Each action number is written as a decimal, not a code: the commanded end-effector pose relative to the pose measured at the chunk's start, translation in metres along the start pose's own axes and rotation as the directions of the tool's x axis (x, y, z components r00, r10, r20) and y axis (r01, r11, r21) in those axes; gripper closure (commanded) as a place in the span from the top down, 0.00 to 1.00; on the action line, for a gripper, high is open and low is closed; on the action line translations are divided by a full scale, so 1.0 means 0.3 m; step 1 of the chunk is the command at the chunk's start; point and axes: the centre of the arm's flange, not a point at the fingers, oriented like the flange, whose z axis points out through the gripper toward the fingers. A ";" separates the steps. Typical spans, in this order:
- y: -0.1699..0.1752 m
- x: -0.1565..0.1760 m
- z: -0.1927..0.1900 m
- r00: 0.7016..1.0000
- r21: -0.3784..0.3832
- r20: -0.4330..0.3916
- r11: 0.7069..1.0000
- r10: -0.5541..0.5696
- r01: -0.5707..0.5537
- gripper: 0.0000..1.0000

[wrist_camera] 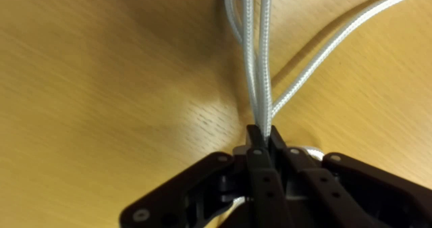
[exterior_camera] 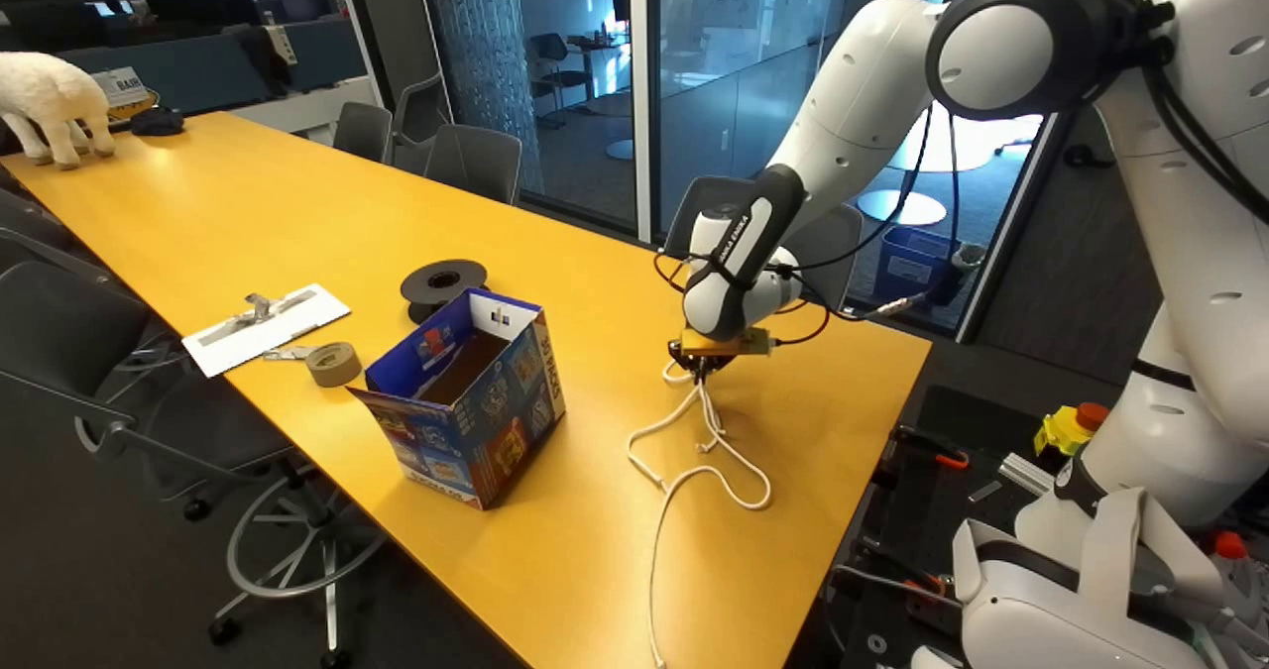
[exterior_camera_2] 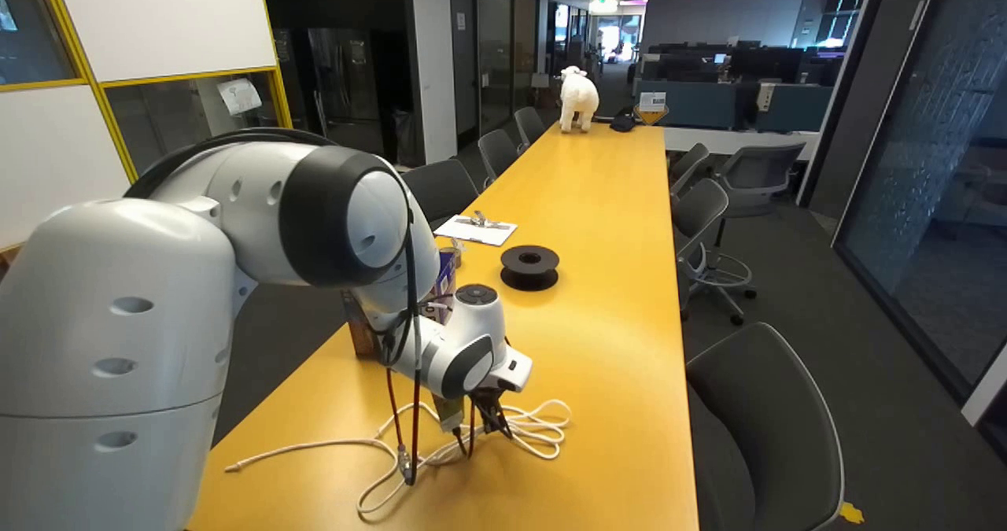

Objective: Place the white ropes inside the blue box

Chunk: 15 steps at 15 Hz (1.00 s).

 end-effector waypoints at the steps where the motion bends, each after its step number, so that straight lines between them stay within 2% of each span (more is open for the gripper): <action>1: -0.062 0.071 -0.136 0.993 0.117 -0.076 0.988 -0.092 0.101 0.04; 6: -0.180 0.104 -0.408 0.961 0.238 -0.228 0.949 -0.153 0.208 0.04; 10: -0.278 0.093 -0.660 0.936 0.317 -0.329 0.920 -0.122 0.231 0.04; 15: -0.414 0.064 -0.975 0.890 0.384 -0.449 0.881 -0.083 0.276 0.04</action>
